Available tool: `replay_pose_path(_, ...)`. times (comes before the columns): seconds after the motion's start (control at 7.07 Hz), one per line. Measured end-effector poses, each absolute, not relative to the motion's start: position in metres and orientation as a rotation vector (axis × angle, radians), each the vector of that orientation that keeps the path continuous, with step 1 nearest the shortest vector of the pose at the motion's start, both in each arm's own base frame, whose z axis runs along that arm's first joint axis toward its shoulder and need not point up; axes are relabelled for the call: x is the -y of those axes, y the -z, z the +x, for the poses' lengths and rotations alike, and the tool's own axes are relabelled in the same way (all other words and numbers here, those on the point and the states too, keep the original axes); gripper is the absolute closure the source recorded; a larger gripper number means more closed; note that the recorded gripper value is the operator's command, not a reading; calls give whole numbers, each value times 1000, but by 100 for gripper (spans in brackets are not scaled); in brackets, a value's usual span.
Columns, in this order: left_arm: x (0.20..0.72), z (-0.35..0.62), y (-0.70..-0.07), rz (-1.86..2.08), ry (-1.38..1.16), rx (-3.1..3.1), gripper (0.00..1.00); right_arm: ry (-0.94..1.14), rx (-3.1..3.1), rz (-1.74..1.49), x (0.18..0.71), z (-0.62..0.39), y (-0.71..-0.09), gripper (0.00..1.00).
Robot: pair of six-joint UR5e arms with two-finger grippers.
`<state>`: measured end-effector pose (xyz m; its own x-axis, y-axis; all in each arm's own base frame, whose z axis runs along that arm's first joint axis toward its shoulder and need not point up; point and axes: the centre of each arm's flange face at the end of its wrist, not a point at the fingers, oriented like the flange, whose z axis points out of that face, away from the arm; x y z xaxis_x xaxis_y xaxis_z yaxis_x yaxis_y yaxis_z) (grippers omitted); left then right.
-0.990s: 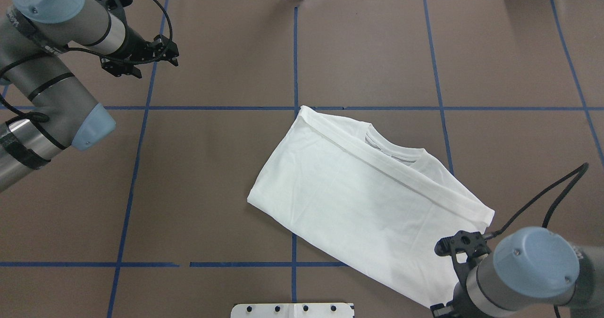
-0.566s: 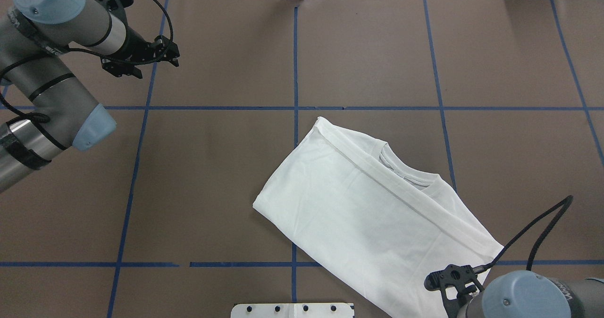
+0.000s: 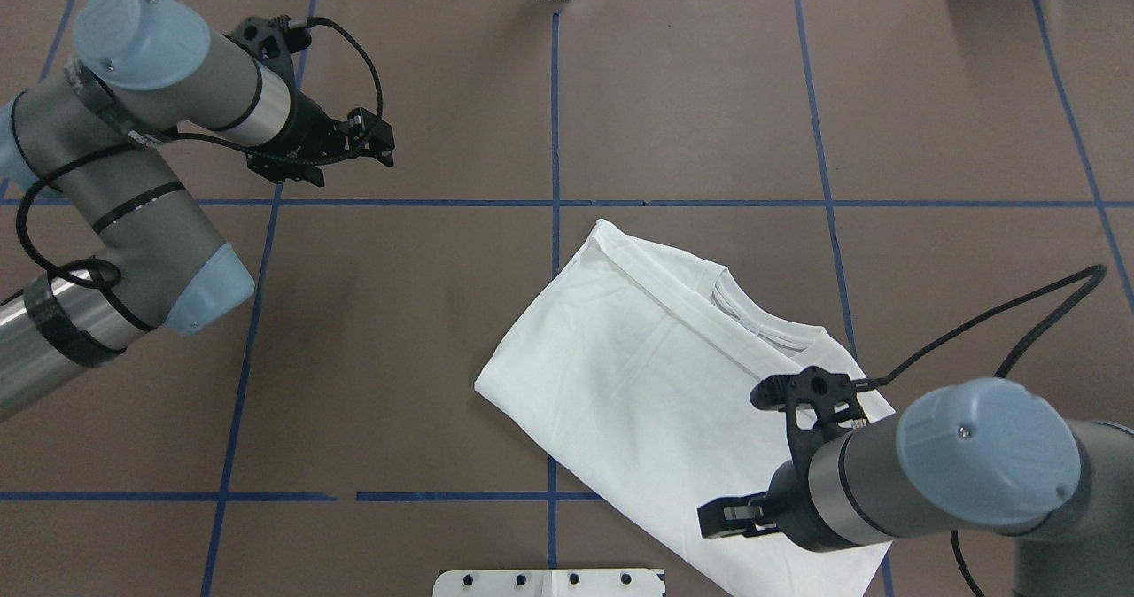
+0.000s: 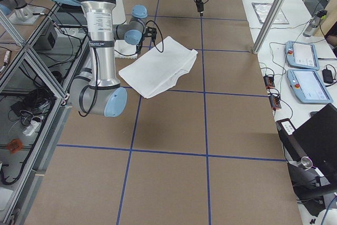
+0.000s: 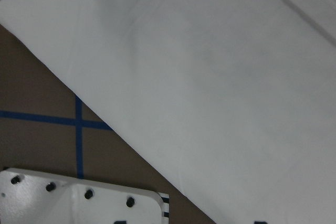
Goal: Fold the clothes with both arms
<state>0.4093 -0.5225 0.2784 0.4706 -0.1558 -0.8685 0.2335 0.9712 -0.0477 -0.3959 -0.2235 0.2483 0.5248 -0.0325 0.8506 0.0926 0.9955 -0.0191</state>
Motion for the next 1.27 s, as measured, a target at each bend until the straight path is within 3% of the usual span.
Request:
replay_pose_path(0.28,453,470,-258,-48,252,-1104,0,-9,1092,18,269,-375,-212,0)
replay_pose_path(0.71,355,549,-251,-181,267,-1119,1,-68,1114,70,296,-357,-200,0)
replay_pose_path(1.27,327,575,-258,-212,245,-1102,13,-77,1113,76,299,-356,-200,0)
